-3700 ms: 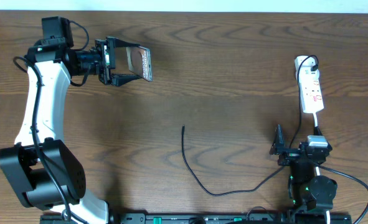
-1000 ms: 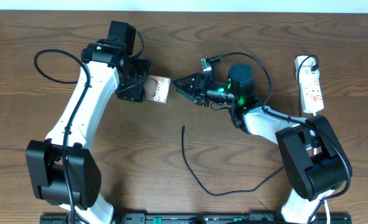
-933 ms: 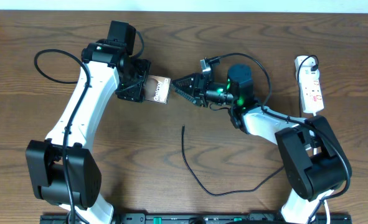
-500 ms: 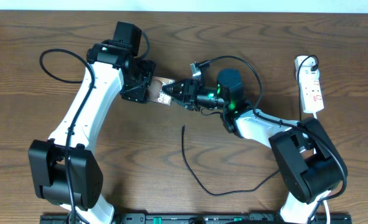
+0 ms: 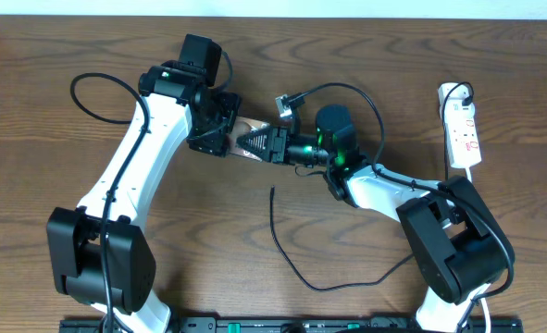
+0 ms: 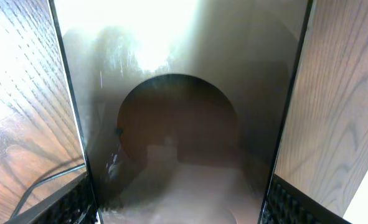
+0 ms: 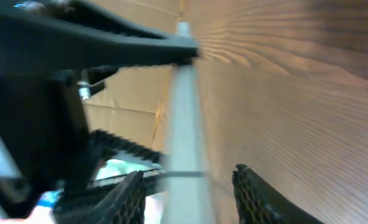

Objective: Plug charger to phone and switch on socket
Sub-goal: 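Grasp the phone's edge with the right gripper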

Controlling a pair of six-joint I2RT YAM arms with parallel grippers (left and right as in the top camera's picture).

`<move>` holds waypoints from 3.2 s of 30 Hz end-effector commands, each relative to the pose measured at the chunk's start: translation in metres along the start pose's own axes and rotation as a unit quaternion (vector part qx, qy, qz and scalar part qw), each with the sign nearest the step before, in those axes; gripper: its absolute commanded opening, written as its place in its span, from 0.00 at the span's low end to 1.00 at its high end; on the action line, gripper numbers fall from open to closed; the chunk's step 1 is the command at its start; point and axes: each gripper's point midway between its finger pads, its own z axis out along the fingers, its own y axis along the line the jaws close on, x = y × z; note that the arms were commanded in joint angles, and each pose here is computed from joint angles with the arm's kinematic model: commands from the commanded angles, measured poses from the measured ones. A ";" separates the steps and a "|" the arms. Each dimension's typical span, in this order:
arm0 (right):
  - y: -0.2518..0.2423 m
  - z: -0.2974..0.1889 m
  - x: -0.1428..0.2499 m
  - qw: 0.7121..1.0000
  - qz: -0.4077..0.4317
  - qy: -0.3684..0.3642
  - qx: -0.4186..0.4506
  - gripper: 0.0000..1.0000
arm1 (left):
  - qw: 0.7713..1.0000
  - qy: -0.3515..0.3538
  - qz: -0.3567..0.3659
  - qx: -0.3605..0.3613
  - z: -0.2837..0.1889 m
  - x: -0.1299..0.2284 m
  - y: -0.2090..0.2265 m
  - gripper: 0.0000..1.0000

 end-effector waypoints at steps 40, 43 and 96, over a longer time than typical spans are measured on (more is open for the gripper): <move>0.008 0.009 0.002 1.000 -0.021 -0.006 -0.006 0.27 | 0.999 -0.039 0.025 0.018 -0.013 0.009 -0.007 0.07; 0.008 0.009 0.002 1.000 -0.020 -0.006 -0.005 0.27 | 0.999 -0.039 0.025 0.018 -0.013 0.009 -0.007 0.07; 0.005 0.005 -0.002 1.000 -0.018 -0.011 -0.002 0.01 | 0.998 -0.039 0.040 0.014 -0.013 0.008 -0.005 0.90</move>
